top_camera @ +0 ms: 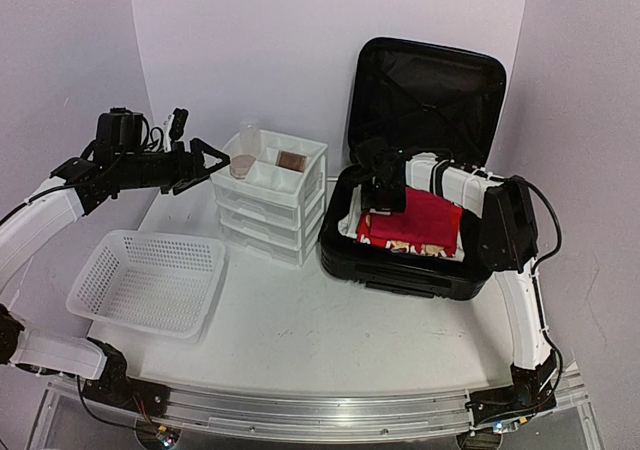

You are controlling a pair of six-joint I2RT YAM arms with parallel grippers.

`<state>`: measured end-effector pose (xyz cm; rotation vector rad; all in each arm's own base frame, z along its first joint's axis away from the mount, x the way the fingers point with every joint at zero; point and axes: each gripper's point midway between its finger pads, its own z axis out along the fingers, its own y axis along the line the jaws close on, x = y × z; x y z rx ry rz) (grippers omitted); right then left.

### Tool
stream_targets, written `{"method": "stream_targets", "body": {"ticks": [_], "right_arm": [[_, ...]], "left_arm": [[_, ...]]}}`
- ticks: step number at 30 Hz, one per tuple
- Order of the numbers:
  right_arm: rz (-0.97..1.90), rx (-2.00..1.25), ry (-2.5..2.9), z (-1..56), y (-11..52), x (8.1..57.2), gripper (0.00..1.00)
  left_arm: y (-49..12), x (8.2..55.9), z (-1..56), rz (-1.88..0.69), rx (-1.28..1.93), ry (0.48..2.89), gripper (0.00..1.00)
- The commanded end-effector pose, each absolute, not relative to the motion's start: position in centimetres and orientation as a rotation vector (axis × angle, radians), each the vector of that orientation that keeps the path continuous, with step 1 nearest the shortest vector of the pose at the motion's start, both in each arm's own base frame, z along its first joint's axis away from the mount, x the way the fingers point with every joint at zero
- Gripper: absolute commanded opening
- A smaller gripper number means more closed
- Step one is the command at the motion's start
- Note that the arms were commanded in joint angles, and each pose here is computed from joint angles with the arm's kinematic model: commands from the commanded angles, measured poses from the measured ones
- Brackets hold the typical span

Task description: Open, take out, and arrange the luggage

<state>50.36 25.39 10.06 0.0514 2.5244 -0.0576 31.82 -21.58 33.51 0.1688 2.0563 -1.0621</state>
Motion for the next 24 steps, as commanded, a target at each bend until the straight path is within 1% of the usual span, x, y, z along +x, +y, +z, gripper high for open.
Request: {"method": "stream_targets", "body": {"ticks": [1,4,8,13,15,17,22,24], "right_arm": [[0.039,0.093,2.427,15.6,25.5,50.8,0.58],[0.078,0.086,2.394,18.0,25.5,50.4,0.54],[0.106,0.073,2.354,20.1,25.2,49.9,0.54],[0.147,0.051,2.335,20.8,24.9,49.4,0.54],[0.234,-0.053,2.309,21.7,26.2,49.0,0.5],[0.366,-0.21,2.263,22.7,28.0,47.7,0.49],[0.633,-0.639,2.088,26.0,31.0,41.3,0.5],[0.661,-0.773,2.026,26.4,31.7,38.3,0.5]], "left_arm": [[-21.6,31.2,36.2,-1.089,0.199,1.955,0.82],[-21.6,31.3,36.3,-1.088,0.199,1.954,0.82],[-21.8,31.4,36.3,-1.096,0.201,1.958,0.82],[-22.0,31.6,36.1,-1.112,0.197,1.967,0.82],[-22.4,31.7,36.1,-1.134,0.202,1.969,0.82],[-22.9,31.7,36.2,-1.172,0.211,1.974,0.82],[-25.6,31.5,36.3,-1.331,0.248,1.992,0.81],[-27.7,31.0,36.4,-1.37,0.29,1.997,0.8]]}}
